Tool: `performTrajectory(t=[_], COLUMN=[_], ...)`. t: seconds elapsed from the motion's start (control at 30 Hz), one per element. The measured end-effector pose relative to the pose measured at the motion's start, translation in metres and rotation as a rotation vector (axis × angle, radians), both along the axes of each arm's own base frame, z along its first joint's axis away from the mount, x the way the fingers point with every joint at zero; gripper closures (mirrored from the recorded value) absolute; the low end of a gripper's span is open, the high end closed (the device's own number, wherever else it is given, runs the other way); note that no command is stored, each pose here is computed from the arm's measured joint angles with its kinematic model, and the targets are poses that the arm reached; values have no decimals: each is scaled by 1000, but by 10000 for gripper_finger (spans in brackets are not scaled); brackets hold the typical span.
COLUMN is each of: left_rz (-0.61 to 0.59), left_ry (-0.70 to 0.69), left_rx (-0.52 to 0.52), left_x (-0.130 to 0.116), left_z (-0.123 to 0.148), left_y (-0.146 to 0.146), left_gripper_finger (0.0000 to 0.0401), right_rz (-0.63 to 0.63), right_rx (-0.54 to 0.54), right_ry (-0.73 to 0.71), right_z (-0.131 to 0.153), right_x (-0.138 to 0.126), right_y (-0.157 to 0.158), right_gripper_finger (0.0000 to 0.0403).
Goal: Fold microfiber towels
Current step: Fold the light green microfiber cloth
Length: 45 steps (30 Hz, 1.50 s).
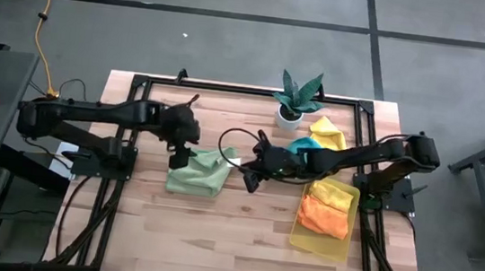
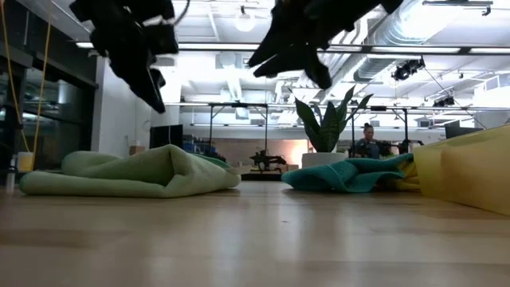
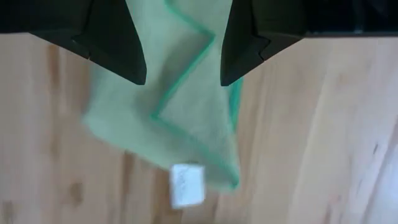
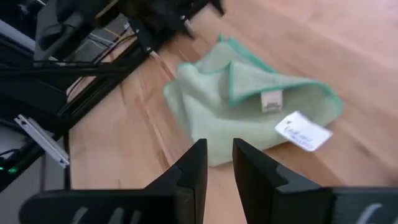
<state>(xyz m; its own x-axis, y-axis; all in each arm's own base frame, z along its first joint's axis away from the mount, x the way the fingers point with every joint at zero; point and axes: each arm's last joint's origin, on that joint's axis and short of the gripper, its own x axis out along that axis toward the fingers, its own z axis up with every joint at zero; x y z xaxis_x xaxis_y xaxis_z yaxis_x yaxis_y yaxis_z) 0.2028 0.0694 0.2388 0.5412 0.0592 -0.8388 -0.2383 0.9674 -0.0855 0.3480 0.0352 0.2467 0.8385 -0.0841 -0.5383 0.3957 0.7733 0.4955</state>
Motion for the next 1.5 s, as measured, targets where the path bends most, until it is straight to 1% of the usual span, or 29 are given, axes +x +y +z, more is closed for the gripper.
performTrajectory(t=[0.1, 0.2, 0.27, 0.33, 0.4, 0.47, 0.67, 0.77, 0.87, 1.0, 1.2, 1.27, 1.33, 1.4, 1.5], left_rz=[2, -4, -29, -37, -11, -1, -62, -83, -61, -42, 5, 12, 12, 12, 9], left_ry=[-51, -40, -65, -36, -19, -14, 66, 108, 129, 146, 104, 88, 93, 88, 79], left_rx=[61, 102, 127, 186, 275, 328, 335, 367, 425, 453, 496, 497, 497, 495, 467], left_x=[0, 2, 10, 15, 22, 29, 38, 40, 44, 47, 50, 51, 50, 51, 51], left_z=[-3, -19, -28, -38, -45, -50, -71, -80, -87, -94, -91, -89, -89, -89, -89], left_y=[-14, -29, -40, -48, -54, -57, -67, -69, -69, -67, -68, -67, -67, -68, -68], left_gripper_finger=[204, 204, 204, 204, 204, 204, 204, 204, 204, 204, 206, 218, 243, 278, 344], right_rz=[-20, -45, -54, -56, -56, -56, -60, -62, -69, -74, -75, -76, -76, -76, -76], right_rx=[-30, -41, -44, -43, -43, -42, -36, -37, -41, -37, -35, -33, -34, -33, -34], right_ry=[1, 7, 16, 11, 12, 12, 12, 12, 11, 10, 10, 9, 8, 7, 6], right_z=[9, 13, 13, 14, 13, 13, 13, 13, 13, 14, 14, 14, 14, 14, 14], right_x=[-8, -12, -13, -13, -13, -13, -13, -13, -13, -13, -13, -13, -13, -13, -13], right_y=[-2, -3, -4, -4, -4, -4, -4, -4, -4, -4, -4, -4, -4, -4, -4], right_gripper_finger=[334, 334, 334, 334, 334, 334, 334, 334, 334, 334, 334, 334, 334, 334, 334])
